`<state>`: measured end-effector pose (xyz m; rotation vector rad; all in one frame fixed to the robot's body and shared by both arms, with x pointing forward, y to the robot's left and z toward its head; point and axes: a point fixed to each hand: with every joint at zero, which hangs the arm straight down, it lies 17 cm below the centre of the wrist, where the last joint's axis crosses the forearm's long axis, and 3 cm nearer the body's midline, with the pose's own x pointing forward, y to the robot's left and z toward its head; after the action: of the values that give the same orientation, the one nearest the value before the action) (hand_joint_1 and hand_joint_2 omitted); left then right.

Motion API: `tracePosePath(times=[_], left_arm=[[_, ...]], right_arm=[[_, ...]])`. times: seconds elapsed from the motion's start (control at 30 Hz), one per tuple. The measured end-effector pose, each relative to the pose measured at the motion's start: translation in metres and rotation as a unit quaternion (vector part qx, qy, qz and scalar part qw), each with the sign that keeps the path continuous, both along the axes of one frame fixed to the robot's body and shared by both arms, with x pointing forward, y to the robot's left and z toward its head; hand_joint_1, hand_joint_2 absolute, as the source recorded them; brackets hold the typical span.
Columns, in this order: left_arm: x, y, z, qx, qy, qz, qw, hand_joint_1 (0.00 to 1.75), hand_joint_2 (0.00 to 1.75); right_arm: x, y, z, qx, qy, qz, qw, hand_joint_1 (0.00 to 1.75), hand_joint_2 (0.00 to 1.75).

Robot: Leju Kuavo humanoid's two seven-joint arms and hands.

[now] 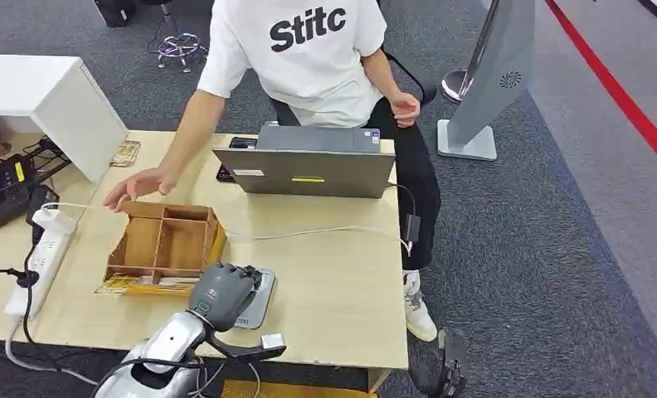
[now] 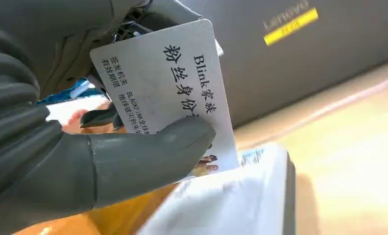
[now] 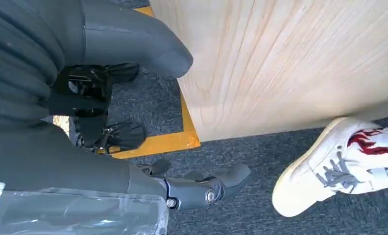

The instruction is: Pass the card to the sensor for recognition and then transmit it.

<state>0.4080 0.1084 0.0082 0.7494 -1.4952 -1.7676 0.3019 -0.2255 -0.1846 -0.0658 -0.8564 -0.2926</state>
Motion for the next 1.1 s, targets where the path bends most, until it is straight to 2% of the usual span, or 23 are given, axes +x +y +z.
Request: tracePosePath(times=[0.27,0.43,0.63,0.83,0.97,1.1], left_arm=[[0.008,0.002,0.011,-0.03,-0.009,0.015,0.999,1.75,1.75],[0.028,0.006,0.041,-0.04,-0.041,0.019,0.998,1.75,1.75],[0.062,0.03,0.09,-0.054,-0.09,0.045,0.993,1.75,1.75],[0.096,0.069,0.131,-0.064,-0.123,0.089,0.986,1.75,1.75],[0.107,0.094,0.144,-0.069,-0.134,0.117,0.982,1.75,1.75],[0.107,0.095,0.144,-0.07,-0.134,0.118,0.981,1.75,1.75]], right_arm=[[0.0,0.001,0.0,0.0,-0.001,0.001,1.0,0.0,1.75],[0.001,0.003,0.001,-0.001,-0.002,0.006,1.0,0.0,1.75],[0.0,0.004,0.001,-0.001,-0.001,0.009,1.0,0.0,1.75],[-0.001,0.005,0.0,-0.001,0.001,0.011,1.0,0.0,1.75],[-0.001,0.006,-0.001,0.002,0.002,0.009,1.0,0.0,1.75],[-0.001,0.006,-0.001,0.002,0.002,0.008,1.0,0.0,1.75]])
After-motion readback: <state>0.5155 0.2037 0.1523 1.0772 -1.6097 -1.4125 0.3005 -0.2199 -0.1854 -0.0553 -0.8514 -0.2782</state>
